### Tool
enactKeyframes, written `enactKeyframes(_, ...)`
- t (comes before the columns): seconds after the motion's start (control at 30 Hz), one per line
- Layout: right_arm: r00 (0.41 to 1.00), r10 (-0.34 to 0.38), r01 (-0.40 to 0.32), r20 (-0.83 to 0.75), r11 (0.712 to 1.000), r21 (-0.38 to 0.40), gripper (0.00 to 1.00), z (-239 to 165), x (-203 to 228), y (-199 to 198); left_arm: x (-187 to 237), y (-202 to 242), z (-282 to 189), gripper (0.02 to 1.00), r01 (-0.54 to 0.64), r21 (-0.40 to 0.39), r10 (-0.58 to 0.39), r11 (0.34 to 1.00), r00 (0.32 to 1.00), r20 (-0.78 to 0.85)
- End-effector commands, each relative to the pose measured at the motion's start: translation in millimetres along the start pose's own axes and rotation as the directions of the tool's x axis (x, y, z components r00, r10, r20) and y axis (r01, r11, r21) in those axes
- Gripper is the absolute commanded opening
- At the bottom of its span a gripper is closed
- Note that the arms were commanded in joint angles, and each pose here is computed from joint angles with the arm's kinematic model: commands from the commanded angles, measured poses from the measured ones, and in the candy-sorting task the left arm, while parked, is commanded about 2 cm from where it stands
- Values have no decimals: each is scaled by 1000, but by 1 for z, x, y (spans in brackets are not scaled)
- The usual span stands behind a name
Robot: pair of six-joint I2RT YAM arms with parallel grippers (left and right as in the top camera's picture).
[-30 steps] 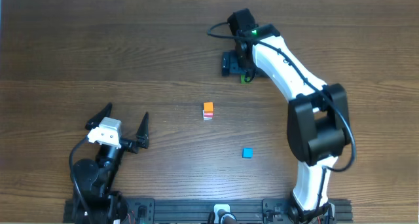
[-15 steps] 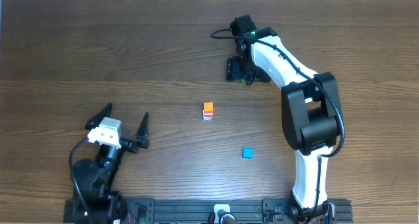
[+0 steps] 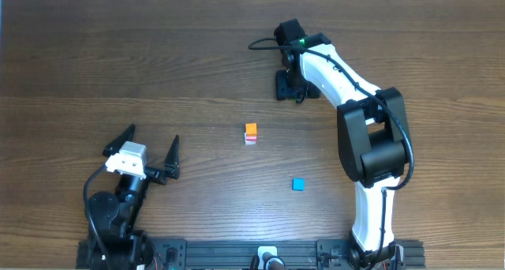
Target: Stack Cubes
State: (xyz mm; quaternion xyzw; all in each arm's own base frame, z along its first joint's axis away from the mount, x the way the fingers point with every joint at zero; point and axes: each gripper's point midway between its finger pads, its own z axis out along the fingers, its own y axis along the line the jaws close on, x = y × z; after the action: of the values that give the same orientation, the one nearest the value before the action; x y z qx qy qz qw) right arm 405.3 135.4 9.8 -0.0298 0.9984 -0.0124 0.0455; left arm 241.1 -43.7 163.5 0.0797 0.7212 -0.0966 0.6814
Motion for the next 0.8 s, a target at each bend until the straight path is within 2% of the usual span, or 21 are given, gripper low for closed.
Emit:
enactKeyframes(0.03, 1000, -15, 15, 0, 1000, -7, 518, 1, -3, 4, 1, -1, 0, 998, -19, 5, 19, 1000, 1000, 4)
enactKeyframes(0.17, 1000, -15, 15, 0, 1000, -7, 505, 1, -3, 4, 1, -1, 0, 1000, -19, 5, 19, 1000, 1000, 4)
enactKeyframes(0.27, 1000, -15, 15, -2, 1000, -6, 441, 2, -2, 4, 1, -1, 0, 1000, -19, 5, 19, 1000, 1000, 4)
enactKeyframes(0.4, 1000, -15, 15, -7, 1000, -5, 426, 4, -1, 4, 1, -1, 0, 1000, -19, 5, 19, 1000, 1000, 4)
enactKeyframes(0.8, 999, -23, 23, -22, 1000, -1, 286, 13, 1, 4, 1, -1, 0, 1000, -19, 5, 19, 1000, 1000, 4)
